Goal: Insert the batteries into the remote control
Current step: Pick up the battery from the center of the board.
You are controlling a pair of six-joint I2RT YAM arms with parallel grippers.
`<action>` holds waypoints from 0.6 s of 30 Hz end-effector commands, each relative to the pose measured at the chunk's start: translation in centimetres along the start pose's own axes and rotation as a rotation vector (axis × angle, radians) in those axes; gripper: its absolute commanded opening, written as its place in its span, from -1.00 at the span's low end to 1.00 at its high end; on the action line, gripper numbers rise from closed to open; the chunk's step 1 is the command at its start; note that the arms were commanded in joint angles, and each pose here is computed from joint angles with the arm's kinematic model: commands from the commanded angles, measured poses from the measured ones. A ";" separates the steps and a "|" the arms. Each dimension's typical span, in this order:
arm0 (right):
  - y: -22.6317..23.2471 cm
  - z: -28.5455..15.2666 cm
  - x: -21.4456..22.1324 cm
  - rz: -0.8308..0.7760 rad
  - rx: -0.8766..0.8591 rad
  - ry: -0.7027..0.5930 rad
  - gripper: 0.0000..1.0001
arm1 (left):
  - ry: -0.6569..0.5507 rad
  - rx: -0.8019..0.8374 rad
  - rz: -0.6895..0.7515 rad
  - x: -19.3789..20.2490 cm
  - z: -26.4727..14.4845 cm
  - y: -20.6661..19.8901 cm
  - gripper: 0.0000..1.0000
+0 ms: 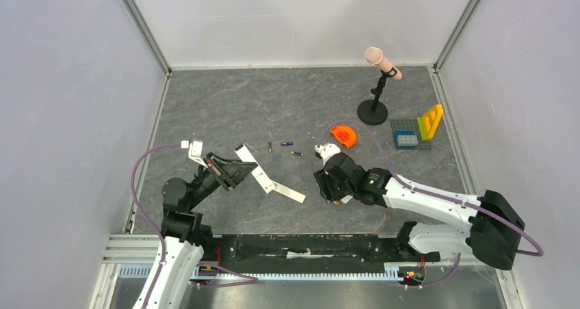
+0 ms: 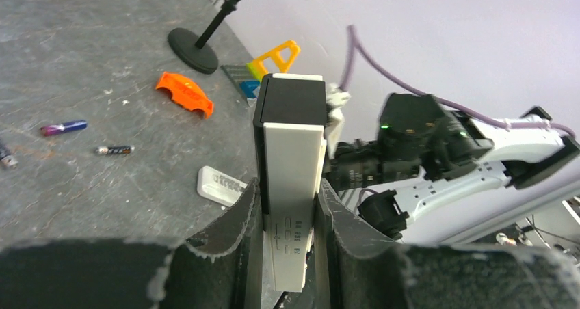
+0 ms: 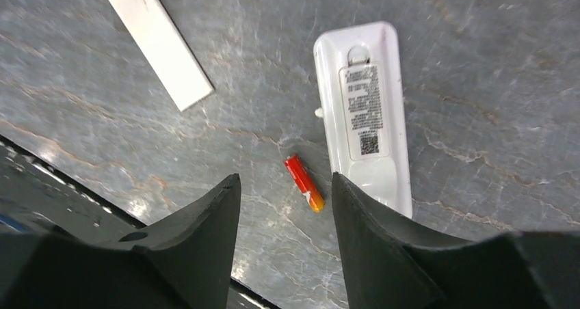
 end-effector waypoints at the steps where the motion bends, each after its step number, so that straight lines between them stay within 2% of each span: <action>1: 0.2 0.8 1.3 -0.096 -0.030 0.122 0.05 | -0.041 0.113 0.053 -1.2 -0.3 -2.5 -0.96; 6: -0.9 2.0 2.6 -0.154 0.024 0.186 -0.10 | -0.032 0.104 0.043 -1.1 -0.2 -2.3 -0.96; 9: -1.2 2.6 3.3 -0.204 0.027 0.218 -0.28 | -0.031 0.101 0.043 -1.1 -0.2 -2.2 -0.96; 18: -1.5 4.2 4.7 -0.241 0.031 0.276 -0.35 | -0.030 0.094 0.039 -1.0 -0.2 -2.1 -0.96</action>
Point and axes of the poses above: each gripper's point midway between its finger pads, its own z axis out along the fingers, its own y axis along the line the jaws close on, x = y × z, the point moved 3 cm from there along -z, back along the fingers, and after that the axes turned 3 degrees about z, right-handed, at the moved point
